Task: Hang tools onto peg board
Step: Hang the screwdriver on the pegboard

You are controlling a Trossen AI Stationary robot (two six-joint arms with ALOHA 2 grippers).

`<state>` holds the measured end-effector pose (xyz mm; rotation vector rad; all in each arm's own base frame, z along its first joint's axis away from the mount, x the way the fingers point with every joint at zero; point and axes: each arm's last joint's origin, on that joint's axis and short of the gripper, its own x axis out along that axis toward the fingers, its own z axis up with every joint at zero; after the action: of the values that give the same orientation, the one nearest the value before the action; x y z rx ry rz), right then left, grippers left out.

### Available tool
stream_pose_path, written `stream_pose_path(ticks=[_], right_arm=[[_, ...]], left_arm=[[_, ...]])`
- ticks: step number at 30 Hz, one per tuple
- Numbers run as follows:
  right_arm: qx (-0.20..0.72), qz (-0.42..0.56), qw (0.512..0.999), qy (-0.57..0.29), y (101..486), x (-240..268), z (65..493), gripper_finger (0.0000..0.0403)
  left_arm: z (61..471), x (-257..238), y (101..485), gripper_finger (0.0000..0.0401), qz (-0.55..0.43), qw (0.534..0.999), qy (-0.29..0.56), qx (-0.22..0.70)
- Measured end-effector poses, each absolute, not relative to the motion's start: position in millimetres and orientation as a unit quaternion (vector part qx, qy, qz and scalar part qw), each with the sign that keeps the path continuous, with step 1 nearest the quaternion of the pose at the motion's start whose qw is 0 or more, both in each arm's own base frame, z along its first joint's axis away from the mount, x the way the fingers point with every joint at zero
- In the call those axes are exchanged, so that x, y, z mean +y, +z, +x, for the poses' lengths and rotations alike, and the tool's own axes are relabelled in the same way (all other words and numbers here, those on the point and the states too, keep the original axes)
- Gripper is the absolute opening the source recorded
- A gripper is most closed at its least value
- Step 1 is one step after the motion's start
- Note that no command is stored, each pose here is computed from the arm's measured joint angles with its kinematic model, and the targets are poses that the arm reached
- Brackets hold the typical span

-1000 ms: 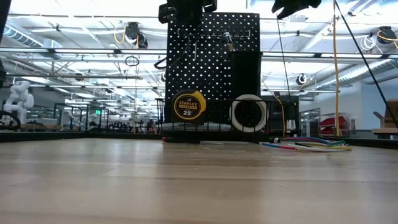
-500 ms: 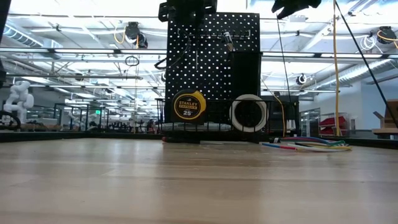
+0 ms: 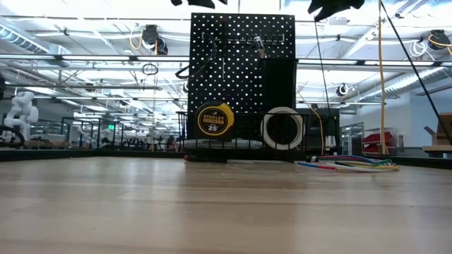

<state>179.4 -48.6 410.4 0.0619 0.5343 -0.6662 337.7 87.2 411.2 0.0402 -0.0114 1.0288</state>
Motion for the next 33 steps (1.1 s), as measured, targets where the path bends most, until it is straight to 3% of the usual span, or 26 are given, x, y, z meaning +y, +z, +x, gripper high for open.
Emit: stream_pose_path(ticks=[8,14,17,20,24,27,33], right_arm=[[0.211,0.046,0.927,-0.306,417,-47,189,0.0254],[0.2,0.045,0.959,-0.195,414,-46,220,0.0254],[0.212,0.043,0.966,-0.138,403,-47,243,0.0254],[0.242,0.053,0.964,-0.098,388,-48,264,0.0254],[0.291,0.071,0.951,-0.078,364,-48,287,0.0254],[0.313,0.082,0.944,-0.071,351,-44,300,0.0254],[0.334,0.089,0.937,-0.052,336,-29,315,0.0254]], left_arm=[[283,32,427,0.0186,0.001,0.911,0.403,0.091],[237,3,416,0.0185,-0.068,0.934,0.264,0.231],[222,-5,400,0.0185,-0.156,0.906,0.203,0.336],[210,-16,381,0.0185,-0.235,0.851,0.178,0.435],[202,-44,350,0.0185,-0.27,0.794,0.152,0.524],[196,-69,326,0.0185,-0.275,0.766,0.145,0.563],[187,-119,293,0.0185,-0.317,0.765,0.131,0.545]])
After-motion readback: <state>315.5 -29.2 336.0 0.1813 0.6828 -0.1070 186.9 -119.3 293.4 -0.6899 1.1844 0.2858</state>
